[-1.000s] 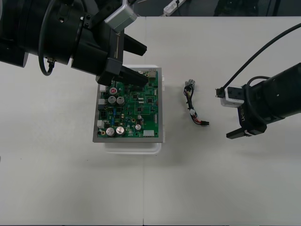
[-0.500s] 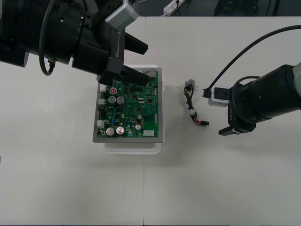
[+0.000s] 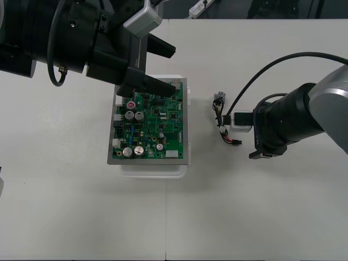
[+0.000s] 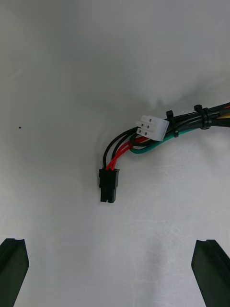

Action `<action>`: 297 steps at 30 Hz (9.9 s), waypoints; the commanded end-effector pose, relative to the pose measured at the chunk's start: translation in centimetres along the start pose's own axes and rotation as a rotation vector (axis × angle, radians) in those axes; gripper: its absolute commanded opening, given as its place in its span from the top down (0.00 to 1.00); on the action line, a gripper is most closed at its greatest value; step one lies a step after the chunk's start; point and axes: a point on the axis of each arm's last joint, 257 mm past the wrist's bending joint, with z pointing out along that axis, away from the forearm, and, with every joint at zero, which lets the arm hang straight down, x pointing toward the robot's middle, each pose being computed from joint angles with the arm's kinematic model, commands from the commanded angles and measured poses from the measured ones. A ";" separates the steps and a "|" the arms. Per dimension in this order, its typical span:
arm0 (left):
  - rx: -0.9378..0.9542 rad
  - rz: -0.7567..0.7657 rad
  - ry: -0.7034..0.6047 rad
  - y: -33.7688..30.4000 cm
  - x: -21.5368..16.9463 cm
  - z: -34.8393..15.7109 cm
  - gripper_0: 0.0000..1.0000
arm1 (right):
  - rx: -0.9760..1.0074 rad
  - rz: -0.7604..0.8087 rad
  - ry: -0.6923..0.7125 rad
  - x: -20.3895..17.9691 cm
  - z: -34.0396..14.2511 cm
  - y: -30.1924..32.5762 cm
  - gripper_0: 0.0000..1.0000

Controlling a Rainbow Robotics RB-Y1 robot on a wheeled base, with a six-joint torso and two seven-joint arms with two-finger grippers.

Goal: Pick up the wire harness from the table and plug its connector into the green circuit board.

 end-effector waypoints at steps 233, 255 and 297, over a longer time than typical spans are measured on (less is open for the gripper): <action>0.013 0.047 -0.063 -0.6 -2.3 0.6 0.24 | 0.061 0.018 0.002 0.0 -7.2 -3.1 1.00; 0.062 -0.019 -0.134 -0.7 -2.9 -2.7 0.24 | -0.028 0.047 -0.183 -4.3 -10.6 -1.1 1.00; 0.162 -0.018 -0.427 -2.2 -6.9 -10.4 0.23 | -0.531 0.247 -0.519 -11.7 -17.7 8.2 1.00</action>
